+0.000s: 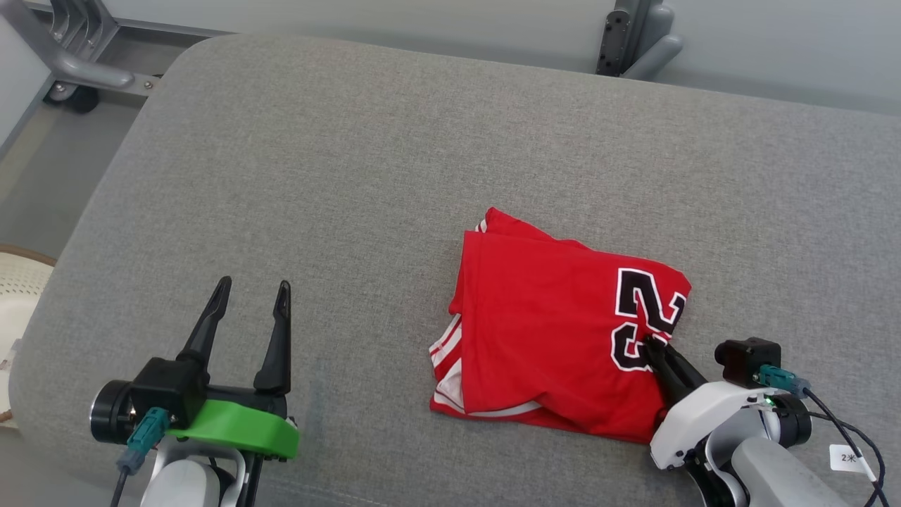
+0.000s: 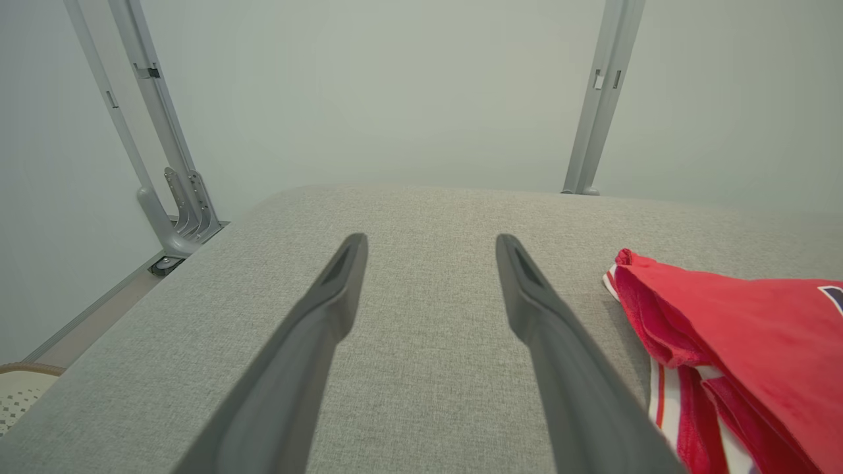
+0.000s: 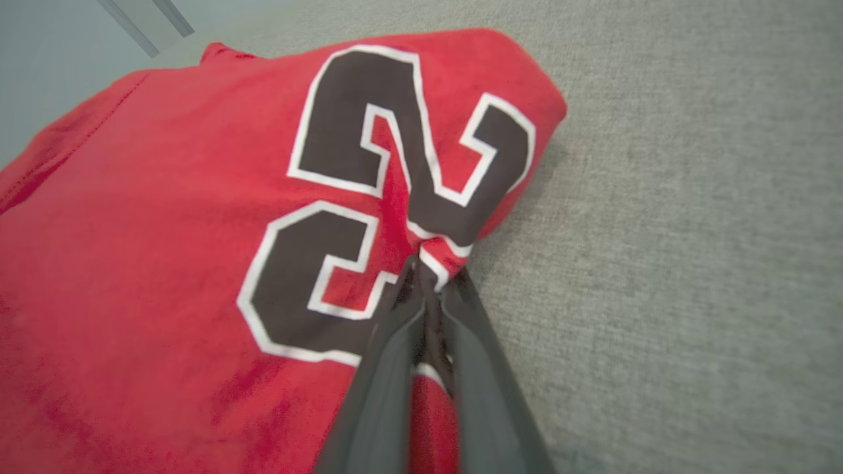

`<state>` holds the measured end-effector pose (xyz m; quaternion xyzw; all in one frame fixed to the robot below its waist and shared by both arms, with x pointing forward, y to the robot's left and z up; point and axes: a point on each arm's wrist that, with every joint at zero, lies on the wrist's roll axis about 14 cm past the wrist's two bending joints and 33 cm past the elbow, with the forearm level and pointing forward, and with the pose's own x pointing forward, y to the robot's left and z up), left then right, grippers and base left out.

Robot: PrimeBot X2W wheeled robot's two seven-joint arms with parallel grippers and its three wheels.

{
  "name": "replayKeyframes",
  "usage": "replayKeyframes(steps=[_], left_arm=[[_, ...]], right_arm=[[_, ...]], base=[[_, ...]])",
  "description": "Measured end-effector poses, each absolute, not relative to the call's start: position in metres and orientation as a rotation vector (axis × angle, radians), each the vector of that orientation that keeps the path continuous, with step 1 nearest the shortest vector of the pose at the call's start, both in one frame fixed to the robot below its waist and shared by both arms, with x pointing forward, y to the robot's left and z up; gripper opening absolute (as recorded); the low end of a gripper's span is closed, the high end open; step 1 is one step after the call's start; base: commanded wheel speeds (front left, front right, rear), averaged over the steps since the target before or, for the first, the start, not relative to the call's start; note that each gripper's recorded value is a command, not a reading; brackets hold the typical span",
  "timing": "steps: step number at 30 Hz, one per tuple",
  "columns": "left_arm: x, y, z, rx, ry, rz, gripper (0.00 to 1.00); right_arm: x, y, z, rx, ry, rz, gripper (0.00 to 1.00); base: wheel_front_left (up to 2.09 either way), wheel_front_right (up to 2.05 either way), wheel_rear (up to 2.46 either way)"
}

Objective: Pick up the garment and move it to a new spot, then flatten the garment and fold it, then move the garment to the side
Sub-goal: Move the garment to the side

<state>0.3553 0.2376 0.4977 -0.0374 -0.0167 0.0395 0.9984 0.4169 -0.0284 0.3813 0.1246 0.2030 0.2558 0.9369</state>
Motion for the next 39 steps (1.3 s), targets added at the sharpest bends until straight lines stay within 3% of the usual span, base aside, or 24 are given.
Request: replayKeyframes(steps=[13,27,39], left_arm=[[0.37,0.218,0.503,-0.074,-0.055,0.01,1.0],[0.407,0.136,0.511,-0.092,-0.08,-0.244,1.0],[0.427,0.085,0.517,-0.098,-0.094,-0.388,1.0]], right_arm=[[0.419,-0.059,0.414,0.182,0.282,0.523,0.0],[0.372,-0.183,0.436,0.0,0.243,0.3,0.0],[0.361,-0.232,0.475,-0.104,0.19,0.208,0.0]], base=[[0.0,0.0,0.0],[0.0,0.0,0.0],[0.0,0.0,0.0]])
